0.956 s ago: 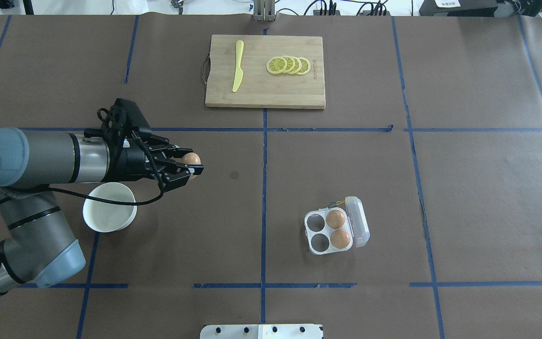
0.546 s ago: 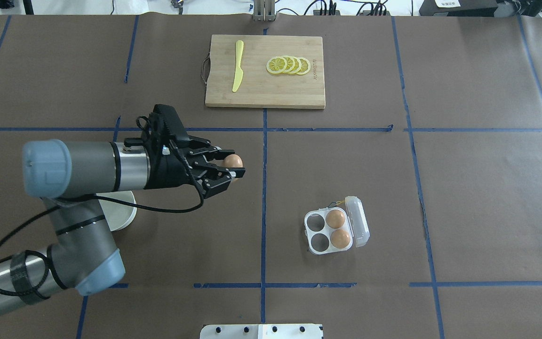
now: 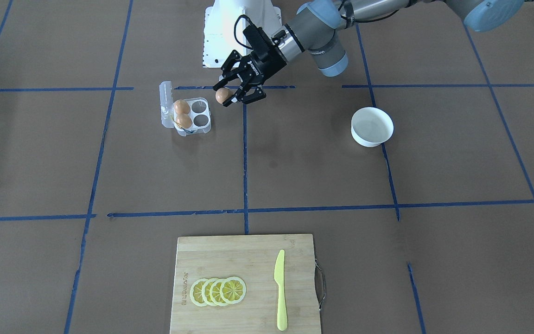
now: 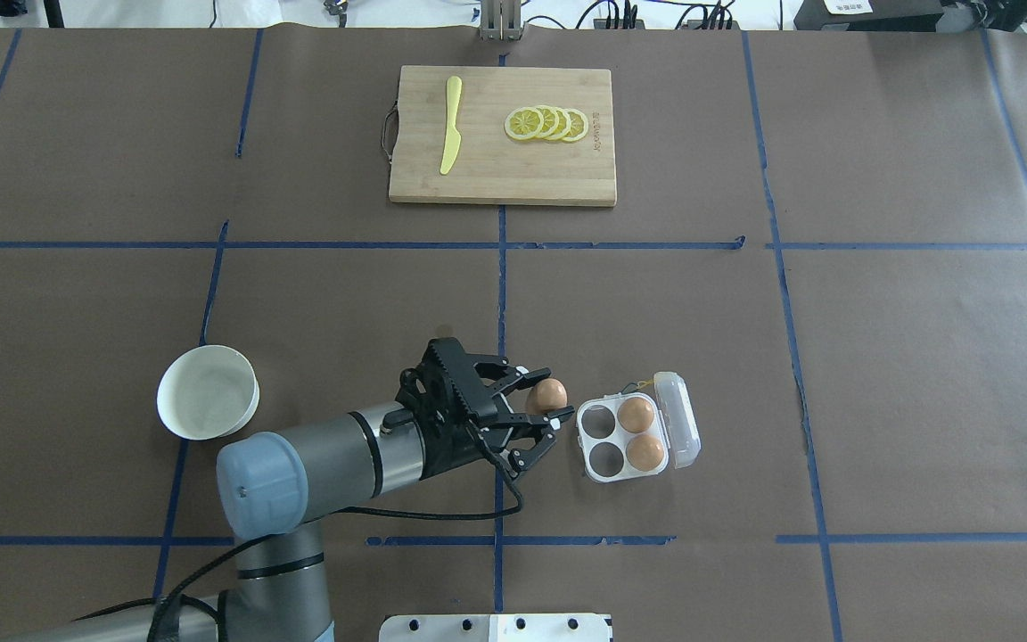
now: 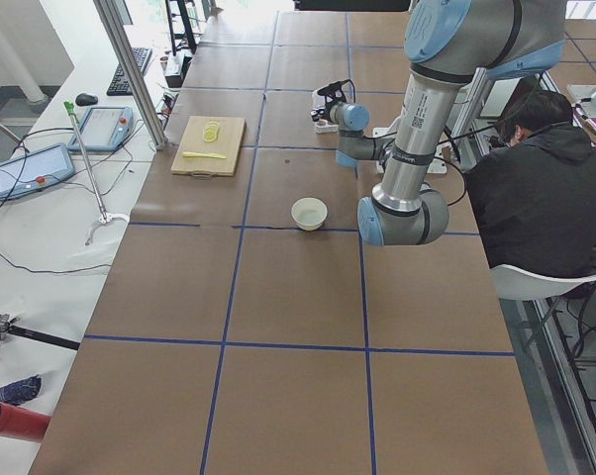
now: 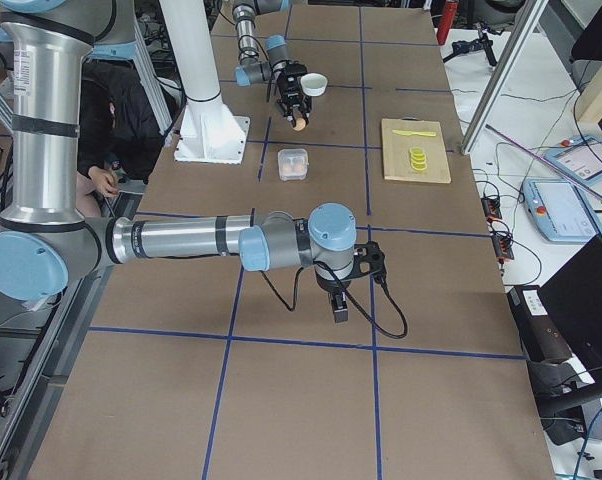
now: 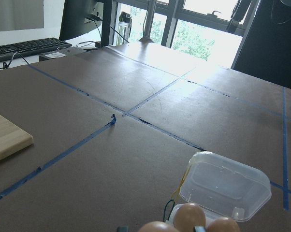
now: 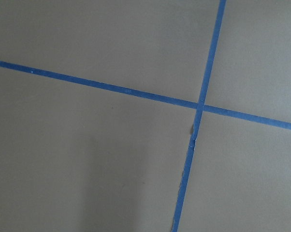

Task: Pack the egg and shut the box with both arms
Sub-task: 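Lower the egg into the empty carton slot and open the left gripper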

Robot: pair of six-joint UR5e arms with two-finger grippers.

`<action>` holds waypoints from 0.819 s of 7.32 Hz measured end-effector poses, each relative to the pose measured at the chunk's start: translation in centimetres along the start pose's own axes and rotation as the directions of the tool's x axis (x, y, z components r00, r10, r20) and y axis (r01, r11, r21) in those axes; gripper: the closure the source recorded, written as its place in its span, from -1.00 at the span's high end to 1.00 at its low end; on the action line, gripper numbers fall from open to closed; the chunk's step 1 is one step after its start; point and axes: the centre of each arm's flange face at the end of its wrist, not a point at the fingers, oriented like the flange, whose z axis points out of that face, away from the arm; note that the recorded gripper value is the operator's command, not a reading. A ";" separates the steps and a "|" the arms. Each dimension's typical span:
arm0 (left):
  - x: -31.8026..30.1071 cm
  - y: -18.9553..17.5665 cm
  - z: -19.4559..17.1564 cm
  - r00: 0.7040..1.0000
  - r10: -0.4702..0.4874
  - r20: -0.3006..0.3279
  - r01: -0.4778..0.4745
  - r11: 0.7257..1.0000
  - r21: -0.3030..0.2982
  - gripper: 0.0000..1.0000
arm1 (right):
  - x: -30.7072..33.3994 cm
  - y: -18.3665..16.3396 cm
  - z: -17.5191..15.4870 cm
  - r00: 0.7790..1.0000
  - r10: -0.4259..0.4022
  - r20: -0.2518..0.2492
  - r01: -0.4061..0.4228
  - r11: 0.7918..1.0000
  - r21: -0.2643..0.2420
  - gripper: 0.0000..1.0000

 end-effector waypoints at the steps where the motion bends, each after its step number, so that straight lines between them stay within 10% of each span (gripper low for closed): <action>1: 1.2 0.4 2.0 1.000 0.016 -0.001 -0.016 1.000 -0.005 -0.95 | 0.0 0.0 0.0 1.000 0.001 -0.001 -0.001 1.000 -0.001 1.00; 6: 5.6 1.7 6.8 0.999 0.018 -0.035 -0.020 0.999 -0.044 -0.50 | 0.2 0.1 0.1 1.000 0.004 -0.003 -0.004 1.000 -0.002 1.00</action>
